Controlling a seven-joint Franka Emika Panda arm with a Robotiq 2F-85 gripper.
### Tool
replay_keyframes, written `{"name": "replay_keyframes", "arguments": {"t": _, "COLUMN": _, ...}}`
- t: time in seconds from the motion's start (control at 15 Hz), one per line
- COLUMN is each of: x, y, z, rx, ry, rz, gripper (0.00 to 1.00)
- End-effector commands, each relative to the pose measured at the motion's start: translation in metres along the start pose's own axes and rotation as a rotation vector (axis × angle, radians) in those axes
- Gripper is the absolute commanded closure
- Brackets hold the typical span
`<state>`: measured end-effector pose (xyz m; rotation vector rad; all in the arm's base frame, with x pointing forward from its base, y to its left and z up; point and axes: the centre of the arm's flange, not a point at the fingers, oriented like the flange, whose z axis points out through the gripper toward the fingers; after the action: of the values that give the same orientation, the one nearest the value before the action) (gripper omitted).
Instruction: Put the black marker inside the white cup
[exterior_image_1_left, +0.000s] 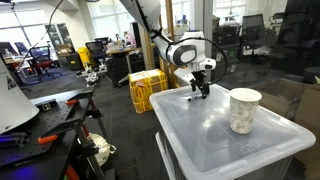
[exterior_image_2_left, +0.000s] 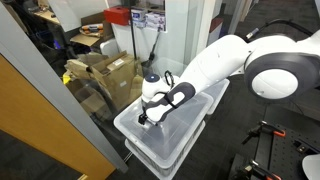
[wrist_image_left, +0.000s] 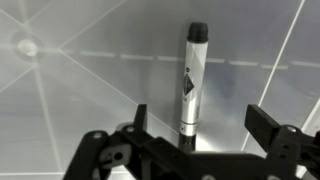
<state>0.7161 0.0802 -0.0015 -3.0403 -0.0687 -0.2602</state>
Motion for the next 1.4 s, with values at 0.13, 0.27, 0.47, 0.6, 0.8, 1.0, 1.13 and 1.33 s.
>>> {"name": "replay_keyframes", "arguments": {"t": 0.13, "x": 0.006, "y": -0.006, "z": 0.011, "rx": -0.014, "ry": -0.019, "rz": 0.022, "gripper": 0.05}}
{"name": "replay_keyframes", "arguments": {"t": 0.27, "x": 0.005, "y": -0.006, "z": 0.012, "rx": -0.015, "ry": -0.02, "rz": 0.021, "gripper": 0.29}}
{"name": "replay_keyframes", "arguments": {"t": 0.47, "x": 0.006, "y": -0.006, "z": 0.01, "rx": -0.018, "ry": -0.012, "rz": 0.021, "gripper": 0.47}}
{"name": "replay_keyframes", "arguments": {"t": 0.6, "x": 0.007, "y": -0.005, "z": 0.008, "rx": -0.018, "ry": -0.007, "rz": 0.02, "gripper": 0.63}}
{"name": "replay_keyframes", "arguments": {"t": 0.8, "x": 0.008, "y": -0.005, "z": 0.006, "rx": -0.016, "ry": -0.001, "rz": 0.02, "gripper": 0.85}}
{"name": "replay_keyframes", "arguments": {"t": 1.0, "x": 0.009, "y": -0.005, "z": 0.003, "rx": -0.018, "ry": 0.006, "rz": 0.019, "gripper": 0.99}}
{"name": "replay_keyframes", "arguments": {"t": 1.13, "x": 0.007, "y": -0.006, "z": 0.0, "rx": -0.026, "ry": 0.01, "rz": 0.015, "gripper": 0.95}}
{"name": "replay_keyframes", "arguments": {"t": 1.33, "x": 0.004, "y": -0.004, "z": -0.011, "rx": -0.054, "ry": 0.025, "rz": 0.016, "gripper": 0.95}}
